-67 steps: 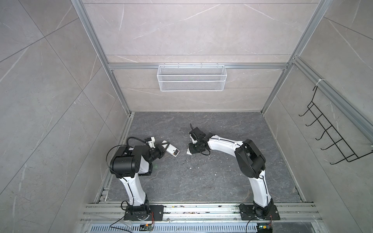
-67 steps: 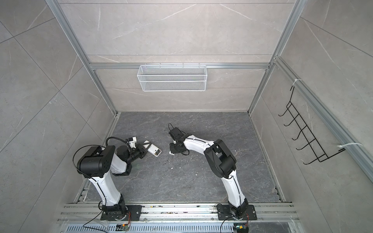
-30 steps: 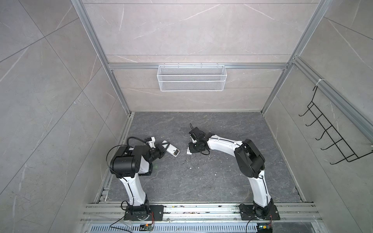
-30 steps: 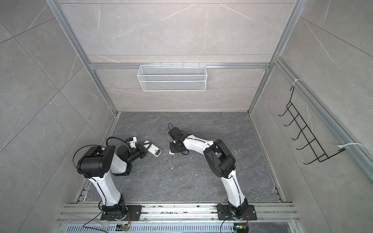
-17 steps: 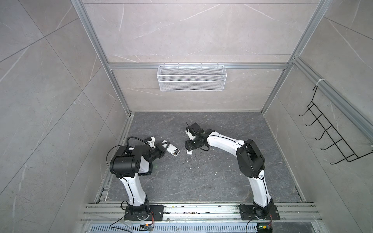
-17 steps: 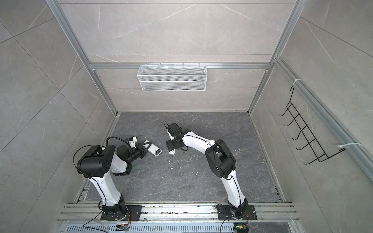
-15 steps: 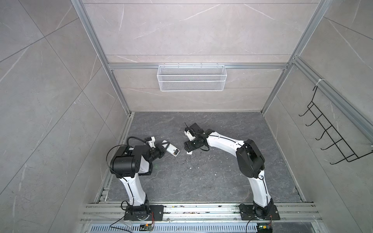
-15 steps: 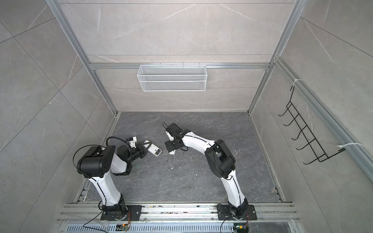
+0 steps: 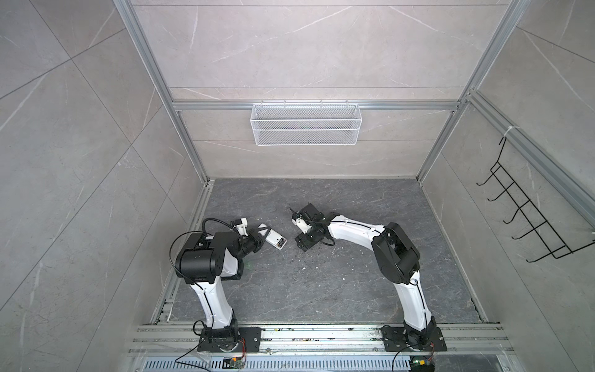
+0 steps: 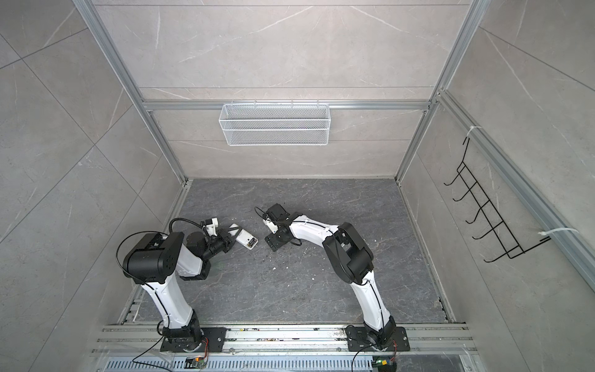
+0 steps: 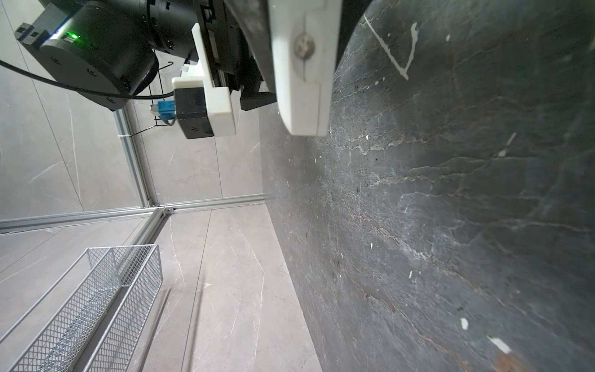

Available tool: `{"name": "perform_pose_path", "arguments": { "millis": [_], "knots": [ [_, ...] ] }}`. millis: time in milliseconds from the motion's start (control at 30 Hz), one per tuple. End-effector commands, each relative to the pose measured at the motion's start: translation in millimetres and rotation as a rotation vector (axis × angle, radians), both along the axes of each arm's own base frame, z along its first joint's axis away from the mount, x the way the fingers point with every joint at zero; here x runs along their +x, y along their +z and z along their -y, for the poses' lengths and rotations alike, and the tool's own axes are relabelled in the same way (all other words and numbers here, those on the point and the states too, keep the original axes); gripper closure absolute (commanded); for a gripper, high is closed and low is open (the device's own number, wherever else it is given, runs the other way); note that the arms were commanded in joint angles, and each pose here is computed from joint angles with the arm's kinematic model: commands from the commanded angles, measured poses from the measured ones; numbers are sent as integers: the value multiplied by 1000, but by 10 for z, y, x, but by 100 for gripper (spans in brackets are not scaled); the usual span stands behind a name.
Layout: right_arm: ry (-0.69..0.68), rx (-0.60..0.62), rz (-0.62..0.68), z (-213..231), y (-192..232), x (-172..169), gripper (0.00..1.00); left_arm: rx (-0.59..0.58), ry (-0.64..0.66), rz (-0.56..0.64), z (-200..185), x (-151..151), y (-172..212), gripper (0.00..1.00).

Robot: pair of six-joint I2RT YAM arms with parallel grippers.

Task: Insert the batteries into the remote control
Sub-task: 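Lift the battery cover with the right gripper and rotate it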

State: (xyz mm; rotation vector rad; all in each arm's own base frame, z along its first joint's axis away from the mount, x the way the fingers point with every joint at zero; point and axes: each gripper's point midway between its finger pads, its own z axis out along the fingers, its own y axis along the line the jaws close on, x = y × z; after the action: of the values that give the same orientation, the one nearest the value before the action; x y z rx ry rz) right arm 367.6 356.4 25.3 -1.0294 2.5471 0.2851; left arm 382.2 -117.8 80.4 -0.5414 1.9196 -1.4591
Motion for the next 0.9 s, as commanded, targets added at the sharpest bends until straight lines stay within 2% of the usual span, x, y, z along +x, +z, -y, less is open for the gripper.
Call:
{"name": "perform_pose_path", "arguments": {
  "millis": [0,300,533,667,767,867],
  "knots": [
    [38,-56,27,-7,-141,-17,23,9,-21,98,43,13,219,100],
    [-37,-130,71,26,-288,217,24,2,-30,87,59,22,192,100],
    [-123,-142,90,64,-267,304,32,-3,-33,82,64,29,182,100],
    [-230,-173,115,180,-208,376,37,-3,-32,82,63,33,184,100],
    [-306,-162,107,225,-139,382,38,-4,-34,81,65,29,180,100],
    [-324,-99,69,154,-53,318,33,-4,-35,80,67,29,178,100]
  ]
}}
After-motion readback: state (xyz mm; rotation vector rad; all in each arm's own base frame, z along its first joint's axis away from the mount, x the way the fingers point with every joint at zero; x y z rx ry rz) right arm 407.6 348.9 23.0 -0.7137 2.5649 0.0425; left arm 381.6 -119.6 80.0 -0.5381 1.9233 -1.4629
